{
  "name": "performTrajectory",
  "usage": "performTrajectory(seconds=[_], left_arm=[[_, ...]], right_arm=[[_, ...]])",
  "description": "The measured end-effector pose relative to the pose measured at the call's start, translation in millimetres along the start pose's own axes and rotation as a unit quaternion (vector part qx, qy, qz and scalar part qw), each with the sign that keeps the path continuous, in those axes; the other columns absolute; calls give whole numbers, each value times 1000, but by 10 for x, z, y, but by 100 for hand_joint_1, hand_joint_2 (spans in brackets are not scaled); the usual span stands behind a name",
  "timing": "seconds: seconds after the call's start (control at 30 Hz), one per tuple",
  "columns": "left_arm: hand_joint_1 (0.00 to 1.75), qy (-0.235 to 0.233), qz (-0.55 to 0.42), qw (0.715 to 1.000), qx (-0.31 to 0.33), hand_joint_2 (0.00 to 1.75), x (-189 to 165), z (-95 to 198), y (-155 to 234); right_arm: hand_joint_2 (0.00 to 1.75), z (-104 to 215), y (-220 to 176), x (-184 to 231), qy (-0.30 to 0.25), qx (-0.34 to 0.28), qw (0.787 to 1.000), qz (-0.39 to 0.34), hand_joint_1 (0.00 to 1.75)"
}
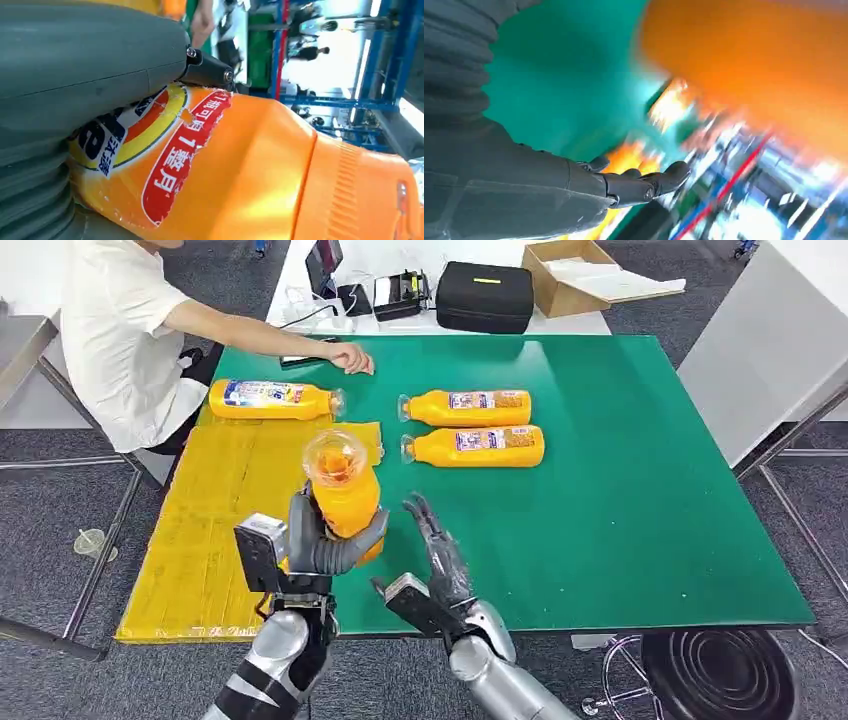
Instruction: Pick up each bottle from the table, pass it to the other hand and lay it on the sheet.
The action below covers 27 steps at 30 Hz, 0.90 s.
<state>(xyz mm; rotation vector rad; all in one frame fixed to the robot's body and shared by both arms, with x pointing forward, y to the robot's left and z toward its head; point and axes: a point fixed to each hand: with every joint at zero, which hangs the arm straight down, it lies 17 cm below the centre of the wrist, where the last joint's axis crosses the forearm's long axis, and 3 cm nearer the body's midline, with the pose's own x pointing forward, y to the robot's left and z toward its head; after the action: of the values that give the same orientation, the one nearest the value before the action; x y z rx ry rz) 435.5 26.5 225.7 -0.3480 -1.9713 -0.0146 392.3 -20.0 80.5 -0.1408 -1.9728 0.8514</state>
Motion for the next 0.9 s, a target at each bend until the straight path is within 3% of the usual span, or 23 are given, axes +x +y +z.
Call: performTrajectory(seconds=[0.3, 0.33, 0.4, 0.5, 0.6, 0.77, 0.9], left_arm=[[175, 25, 15, 1000, -9, 175, -49, 71, 421], [175, 18, -5, 1000, -1, 175, -32, 62, 489], [157, -10, -100, 995, 17, 175, 25, 44, 628], [171, -54, -328, 943, 11, 175, 65, 35, 770], [175, -51, -478, 876, -32, 175, -187, 41, 882], [175, -5, -610, 788, -82, 175, -732, -12, 1229], [175, 31, -651, 750, -112, 175, -1045, -19, 1467]], right_arm=[[0, 371, -449, -570, 73, -86, 993, 34, 0], [0, 403, -479, -613, 78, -90, 992, 40, 0], [0, 453, -516, -664, 84, -93, 991, 55, 0], [0, 550, -593, -766, 92, -93, 988, 87, 0], [0, 603, -712, -861, 100, -97, 984, 112, 0], [0, 587, -759, -894, 102, -94, 982, 130, 0], [0, 523, -785, -871, 98, -98, 982, 129, 0]])
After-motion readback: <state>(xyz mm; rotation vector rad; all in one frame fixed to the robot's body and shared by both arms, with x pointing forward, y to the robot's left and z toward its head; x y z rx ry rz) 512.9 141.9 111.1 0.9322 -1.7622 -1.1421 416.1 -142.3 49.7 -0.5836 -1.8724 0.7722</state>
